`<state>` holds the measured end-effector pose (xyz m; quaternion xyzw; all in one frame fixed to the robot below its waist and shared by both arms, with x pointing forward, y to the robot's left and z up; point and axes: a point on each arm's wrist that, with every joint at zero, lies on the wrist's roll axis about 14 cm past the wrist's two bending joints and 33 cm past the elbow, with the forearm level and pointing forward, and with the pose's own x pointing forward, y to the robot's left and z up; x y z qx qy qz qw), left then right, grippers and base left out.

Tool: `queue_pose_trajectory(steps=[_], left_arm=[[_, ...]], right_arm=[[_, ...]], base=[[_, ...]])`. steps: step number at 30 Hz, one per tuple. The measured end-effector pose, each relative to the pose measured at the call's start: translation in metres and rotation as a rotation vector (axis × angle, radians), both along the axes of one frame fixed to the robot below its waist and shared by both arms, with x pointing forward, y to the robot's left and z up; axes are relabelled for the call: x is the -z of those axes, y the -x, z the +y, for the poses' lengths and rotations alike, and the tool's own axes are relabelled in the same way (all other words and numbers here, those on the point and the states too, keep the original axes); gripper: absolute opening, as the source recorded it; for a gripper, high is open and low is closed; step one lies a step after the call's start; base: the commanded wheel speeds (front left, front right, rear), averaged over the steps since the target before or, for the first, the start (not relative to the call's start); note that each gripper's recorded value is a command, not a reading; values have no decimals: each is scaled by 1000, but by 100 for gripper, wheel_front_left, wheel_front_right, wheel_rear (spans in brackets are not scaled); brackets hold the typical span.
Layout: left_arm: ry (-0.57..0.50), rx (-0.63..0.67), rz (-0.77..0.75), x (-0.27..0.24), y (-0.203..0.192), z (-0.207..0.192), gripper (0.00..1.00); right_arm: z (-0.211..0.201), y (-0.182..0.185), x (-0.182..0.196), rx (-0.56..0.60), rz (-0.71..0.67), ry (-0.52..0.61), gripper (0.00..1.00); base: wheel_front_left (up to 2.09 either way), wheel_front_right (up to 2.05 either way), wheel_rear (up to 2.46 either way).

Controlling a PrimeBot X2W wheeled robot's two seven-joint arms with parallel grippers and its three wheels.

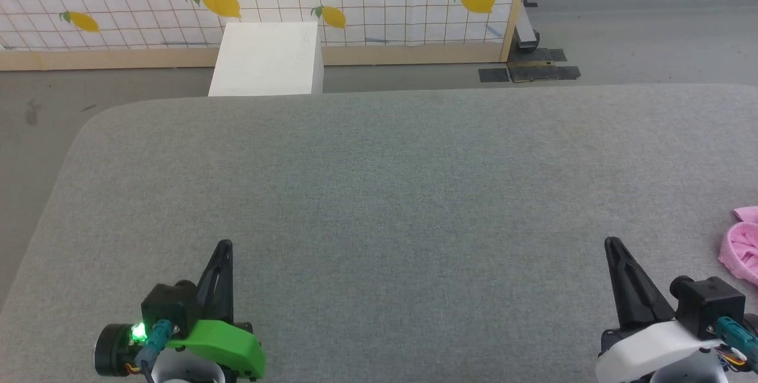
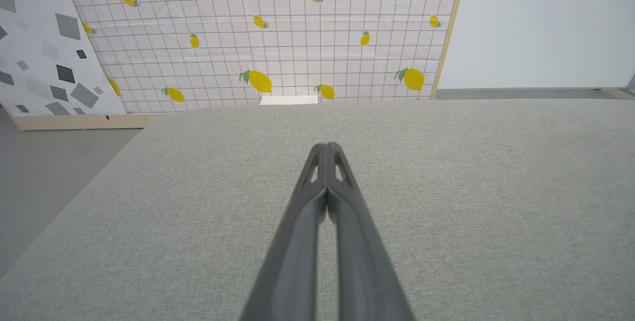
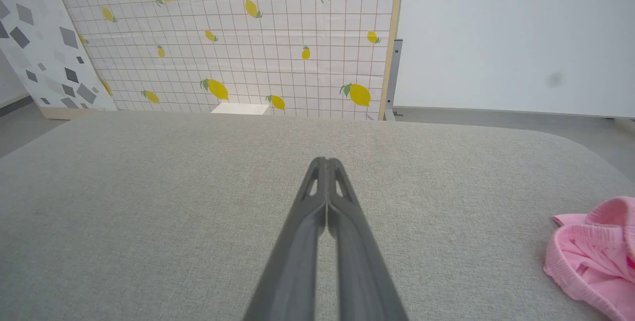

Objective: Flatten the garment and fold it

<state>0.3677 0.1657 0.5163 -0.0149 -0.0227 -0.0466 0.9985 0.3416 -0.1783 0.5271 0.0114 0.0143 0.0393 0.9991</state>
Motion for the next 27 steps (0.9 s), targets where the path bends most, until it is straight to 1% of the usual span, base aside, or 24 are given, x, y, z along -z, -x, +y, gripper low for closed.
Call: queue_pose_trajectory(steps=[13, 27], left_arm=[[0, -15, 2, -3, -1, 1, 0], [-23, -25, 9, -5, -1, 3, 0]], right_arm=[[3, -4, -1, -8, -6, 13, 0], [5, -8, 0, -15, -5, 20, 0]], base=[[0, 0, 0], [0, 0, 0]])
